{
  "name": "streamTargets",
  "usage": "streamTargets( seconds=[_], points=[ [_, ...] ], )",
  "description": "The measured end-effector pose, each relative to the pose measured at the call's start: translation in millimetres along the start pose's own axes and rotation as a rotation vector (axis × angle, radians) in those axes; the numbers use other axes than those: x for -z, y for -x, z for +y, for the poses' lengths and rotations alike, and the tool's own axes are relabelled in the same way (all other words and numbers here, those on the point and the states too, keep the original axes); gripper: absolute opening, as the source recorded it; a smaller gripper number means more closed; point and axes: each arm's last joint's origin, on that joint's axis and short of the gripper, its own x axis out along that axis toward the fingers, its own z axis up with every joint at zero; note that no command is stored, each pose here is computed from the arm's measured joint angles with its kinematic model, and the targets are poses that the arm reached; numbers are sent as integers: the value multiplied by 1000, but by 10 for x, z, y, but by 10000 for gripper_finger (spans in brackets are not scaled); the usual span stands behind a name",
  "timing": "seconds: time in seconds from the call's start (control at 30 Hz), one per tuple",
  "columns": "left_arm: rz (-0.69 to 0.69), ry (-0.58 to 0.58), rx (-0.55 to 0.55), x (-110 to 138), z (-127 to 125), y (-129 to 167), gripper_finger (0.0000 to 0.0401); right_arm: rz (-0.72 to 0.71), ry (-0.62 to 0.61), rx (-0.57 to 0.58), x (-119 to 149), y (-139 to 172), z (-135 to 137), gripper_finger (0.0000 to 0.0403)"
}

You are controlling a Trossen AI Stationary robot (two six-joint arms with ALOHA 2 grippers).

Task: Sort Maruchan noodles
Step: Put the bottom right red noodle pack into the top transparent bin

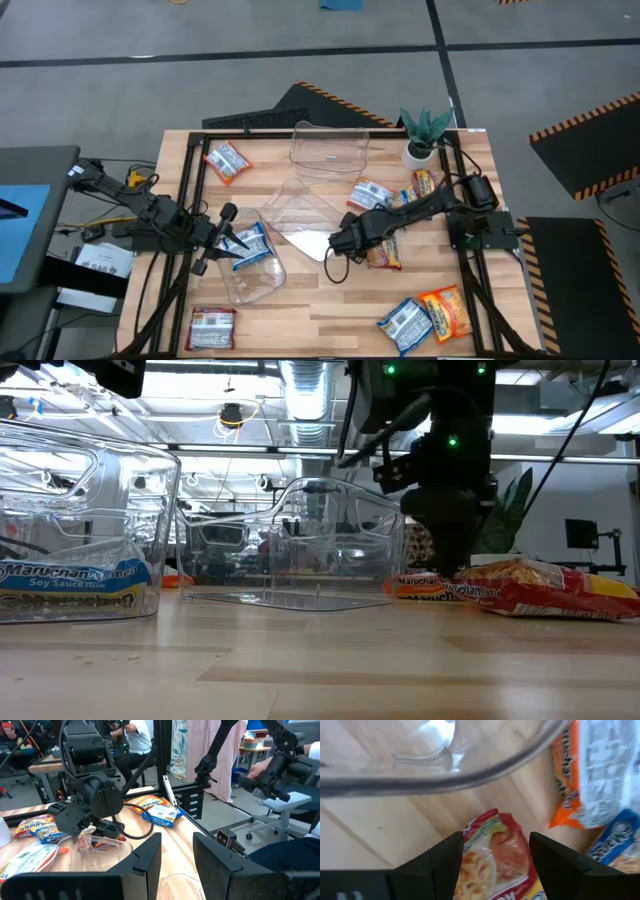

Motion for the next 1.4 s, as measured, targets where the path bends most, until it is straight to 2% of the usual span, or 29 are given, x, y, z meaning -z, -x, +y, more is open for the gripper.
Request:
streamTargets(
  seconds=[0.27,0.43,0.63,0.93,1.13,1.4],
  points=[
    [0,0,-1,0,0,0,103,51,-61,7,55,-218,-89,255],
    [0,0,-2,0,0,0,103,72,-73,8,90,-272,-98,255],
    [0,0,-2,0,0,0,103,154,-146,-15,111,-275,-121,255],
    [0,0,-2,0,1,0,103,211,-122,51,133,-173,-185,255],
    [0,0,-2,0,0,0,102,276,-110,-14,129,-132,-161,255],
    [1,0,-2,1,1,0,103,326,-111,-9,193,-104,-146,253]
  ],
)
